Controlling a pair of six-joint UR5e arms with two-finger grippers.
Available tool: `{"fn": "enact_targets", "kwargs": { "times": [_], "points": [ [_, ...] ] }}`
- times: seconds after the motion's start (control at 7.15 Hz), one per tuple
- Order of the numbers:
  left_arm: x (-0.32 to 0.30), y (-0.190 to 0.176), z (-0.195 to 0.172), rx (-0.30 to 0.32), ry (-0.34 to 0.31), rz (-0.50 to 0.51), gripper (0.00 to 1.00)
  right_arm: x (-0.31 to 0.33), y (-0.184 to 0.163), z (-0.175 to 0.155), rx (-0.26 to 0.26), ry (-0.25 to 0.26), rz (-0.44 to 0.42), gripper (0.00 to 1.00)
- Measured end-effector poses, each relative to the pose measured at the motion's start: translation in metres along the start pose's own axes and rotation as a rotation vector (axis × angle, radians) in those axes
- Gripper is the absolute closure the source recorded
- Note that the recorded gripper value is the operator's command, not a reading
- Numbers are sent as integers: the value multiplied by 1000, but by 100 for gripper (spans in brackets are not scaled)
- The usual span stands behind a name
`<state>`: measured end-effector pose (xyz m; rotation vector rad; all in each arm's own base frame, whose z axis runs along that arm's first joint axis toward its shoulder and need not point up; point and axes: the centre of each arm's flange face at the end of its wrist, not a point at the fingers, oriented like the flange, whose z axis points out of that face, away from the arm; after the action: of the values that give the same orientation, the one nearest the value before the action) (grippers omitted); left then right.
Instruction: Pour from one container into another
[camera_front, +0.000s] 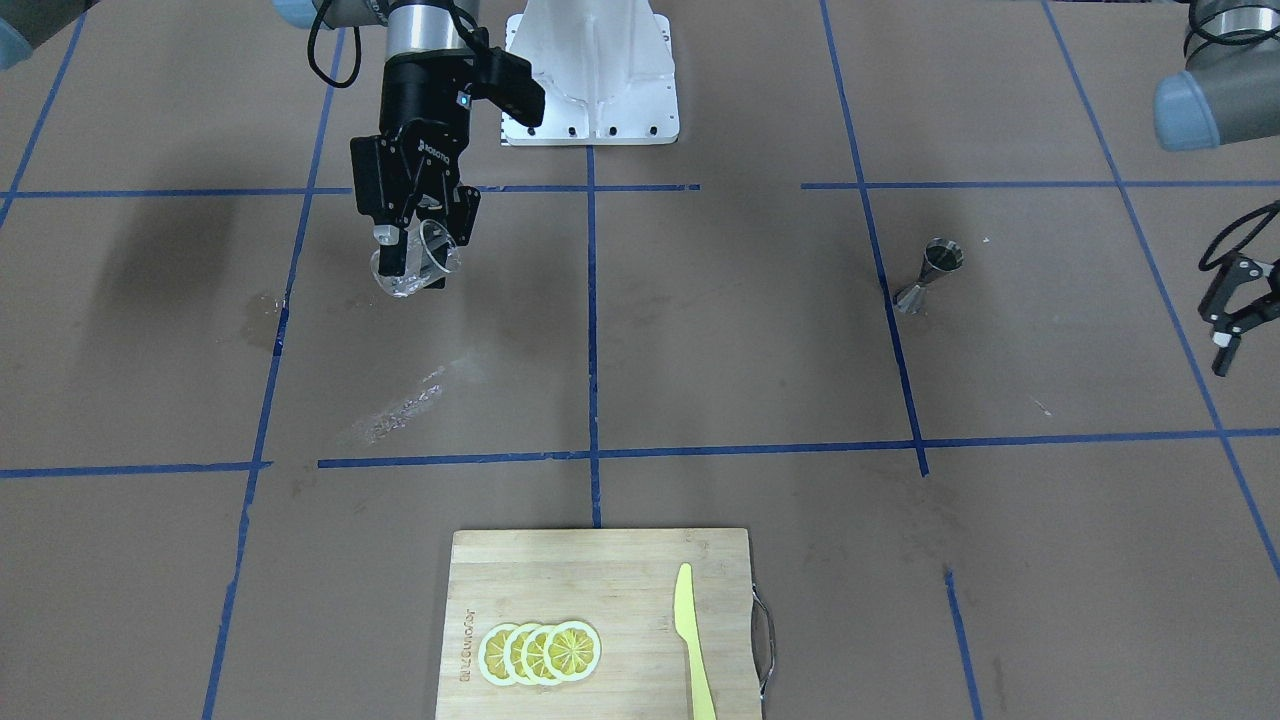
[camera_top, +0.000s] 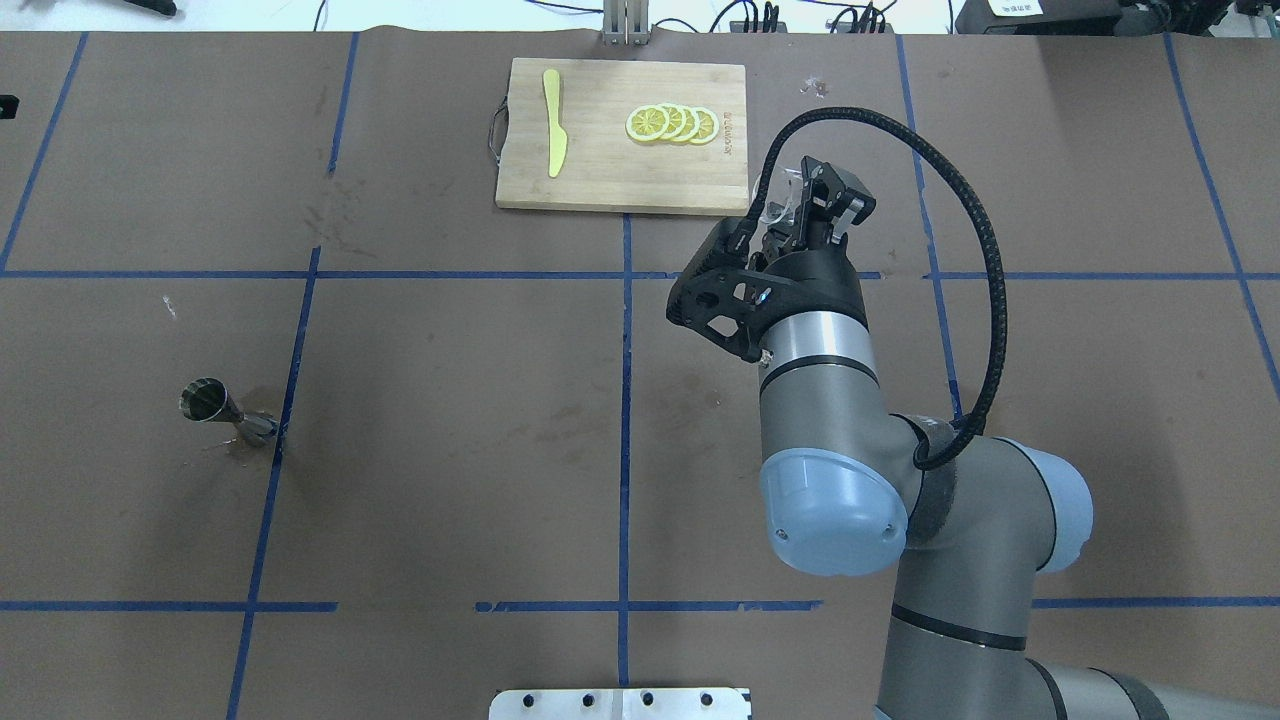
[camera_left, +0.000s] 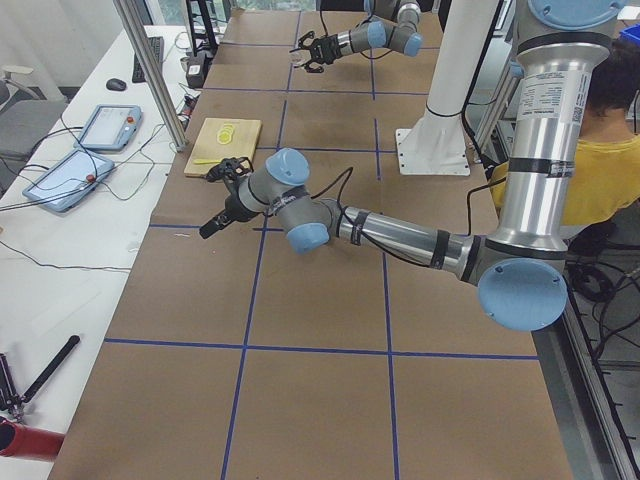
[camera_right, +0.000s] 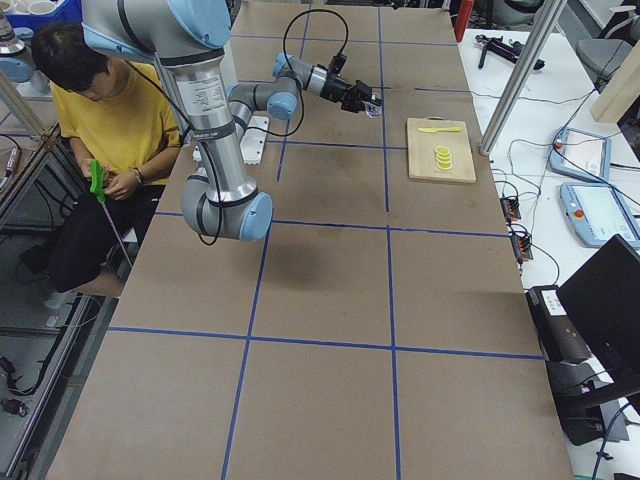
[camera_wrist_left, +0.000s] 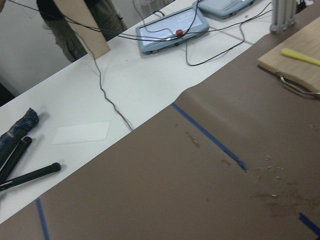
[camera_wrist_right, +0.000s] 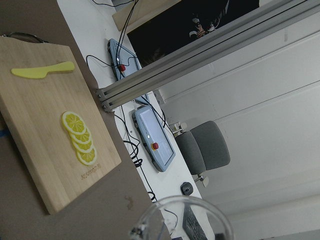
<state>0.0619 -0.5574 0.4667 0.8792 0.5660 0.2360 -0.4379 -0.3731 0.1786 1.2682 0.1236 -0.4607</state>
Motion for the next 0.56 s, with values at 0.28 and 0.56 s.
{"fn": "enact_targets", "kwargs": {
  "times": [0.28,0.56],
  "points": [
    [-34,6,6,-219,-17,-126,0,0,0,0,0,0,-1,100],
    [-74,29,0,-435,59,-291,0,0,0,0,0,-1,-1,100]
  ]
}}
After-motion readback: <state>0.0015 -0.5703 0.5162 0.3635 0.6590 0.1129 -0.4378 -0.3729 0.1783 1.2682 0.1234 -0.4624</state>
